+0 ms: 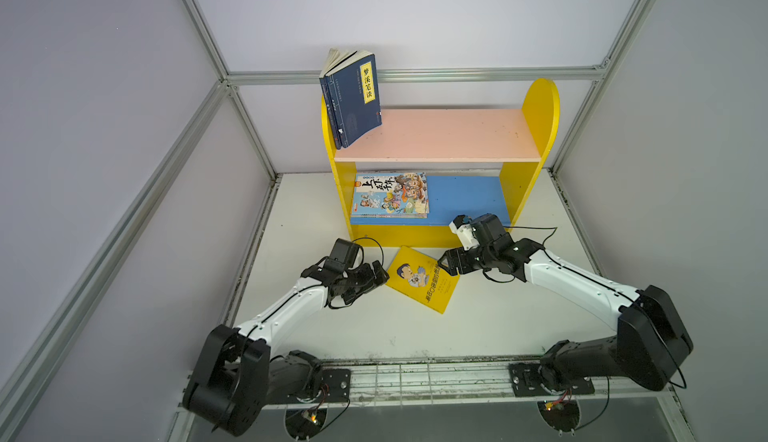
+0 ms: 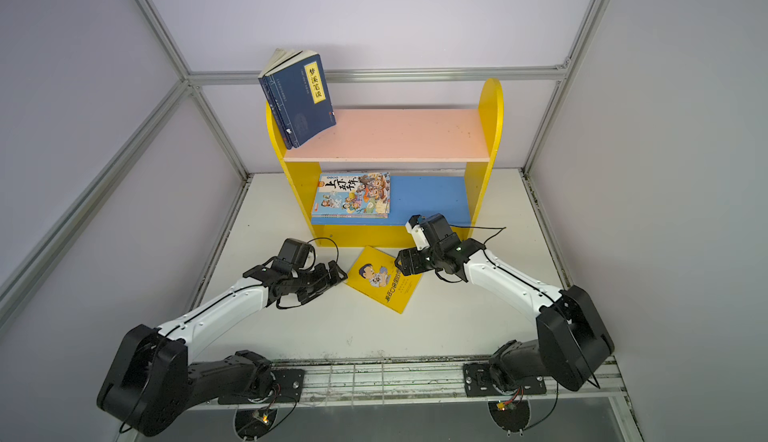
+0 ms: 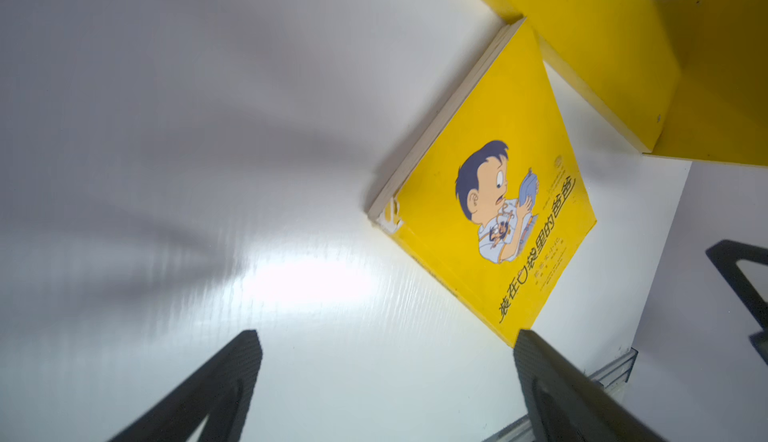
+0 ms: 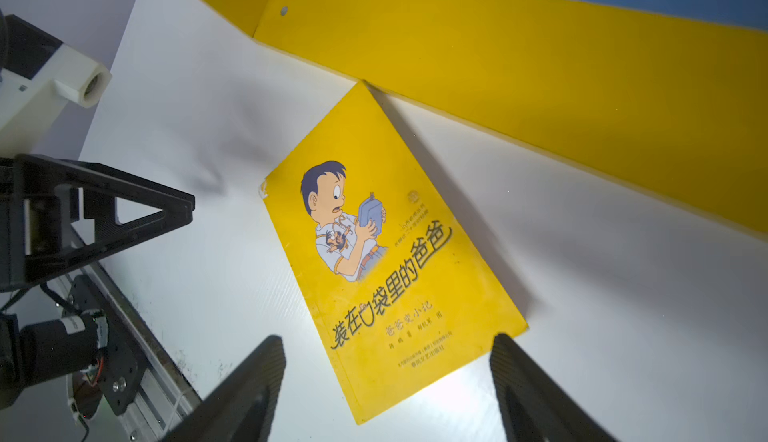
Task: Stacking books/files
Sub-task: Rotate the book at the center of the table.
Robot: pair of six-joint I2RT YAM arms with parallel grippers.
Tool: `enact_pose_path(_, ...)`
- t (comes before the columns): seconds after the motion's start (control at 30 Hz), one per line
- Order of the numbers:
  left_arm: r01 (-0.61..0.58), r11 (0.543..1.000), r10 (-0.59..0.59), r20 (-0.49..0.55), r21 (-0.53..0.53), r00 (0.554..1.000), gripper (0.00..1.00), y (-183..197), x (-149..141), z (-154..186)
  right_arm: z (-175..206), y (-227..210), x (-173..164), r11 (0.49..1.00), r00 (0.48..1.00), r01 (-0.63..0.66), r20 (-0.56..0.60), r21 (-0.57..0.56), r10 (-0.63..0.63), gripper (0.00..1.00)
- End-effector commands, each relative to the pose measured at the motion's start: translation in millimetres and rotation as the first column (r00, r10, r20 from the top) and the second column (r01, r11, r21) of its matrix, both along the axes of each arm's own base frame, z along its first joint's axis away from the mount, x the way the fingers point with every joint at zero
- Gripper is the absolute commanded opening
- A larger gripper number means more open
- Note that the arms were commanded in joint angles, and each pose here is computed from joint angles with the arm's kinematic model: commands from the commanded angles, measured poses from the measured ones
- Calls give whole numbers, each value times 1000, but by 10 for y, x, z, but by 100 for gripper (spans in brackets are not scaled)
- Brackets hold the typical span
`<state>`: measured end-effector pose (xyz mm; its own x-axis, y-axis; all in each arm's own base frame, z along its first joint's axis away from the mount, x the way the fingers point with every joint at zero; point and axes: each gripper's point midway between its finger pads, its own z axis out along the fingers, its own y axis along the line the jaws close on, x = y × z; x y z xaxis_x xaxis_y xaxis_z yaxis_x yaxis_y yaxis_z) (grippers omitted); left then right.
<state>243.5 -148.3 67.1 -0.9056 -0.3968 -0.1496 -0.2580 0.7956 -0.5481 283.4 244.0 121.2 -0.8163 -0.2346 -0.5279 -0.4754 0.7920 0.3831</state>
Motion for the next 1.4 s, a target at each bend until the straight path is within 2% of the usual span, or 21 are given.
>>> enact_pose_path(0.0, -30, 998, 28, -39, -48, 999, 99, -88, -136, -1, -88, 125, -78, 984, 984, -177, -12, -24, 177, 83)
enact_pose_path(0.27, -14, 991, 5, -66, -135, 998, 99, -522, -246, -81, -449, 157, 15, 976, 978, -202, -67, -79, 197, 84)
enact_pose_path(0.53, -61, 976, 36, -120, -210, 992, 96, -649, -295, -263, -662, 177, 49, 979, 979, -185, -100, -83, 177, 83)
enact_pose_path(0.73, -97, 971, 67, -142, -219, 988, 95, -636, -351, -339, -787, 164, 103, 979, 981, -171, -113, -107, 159, 82)
enact_pose_path(0.87, -114, 969, 85, -139, -220, 987, 95, -610, -365, -334, -778, 152, 174, 980, 986, -155, -84, -124, 146, 81)
enact_pose_path(1.13, -131, 970, 102, -149, -207, 984, 94, -573, -389, -379, -544, 3, 449, 981, 990, -51, 119, -186, 74, 82)
enact_pose_path(1.37, -137, 969, 108, -150, -205, 983, 94, -564, -390, -399, -675, 68, 378, 988, 993, -76, 75, -133, 86, 83)
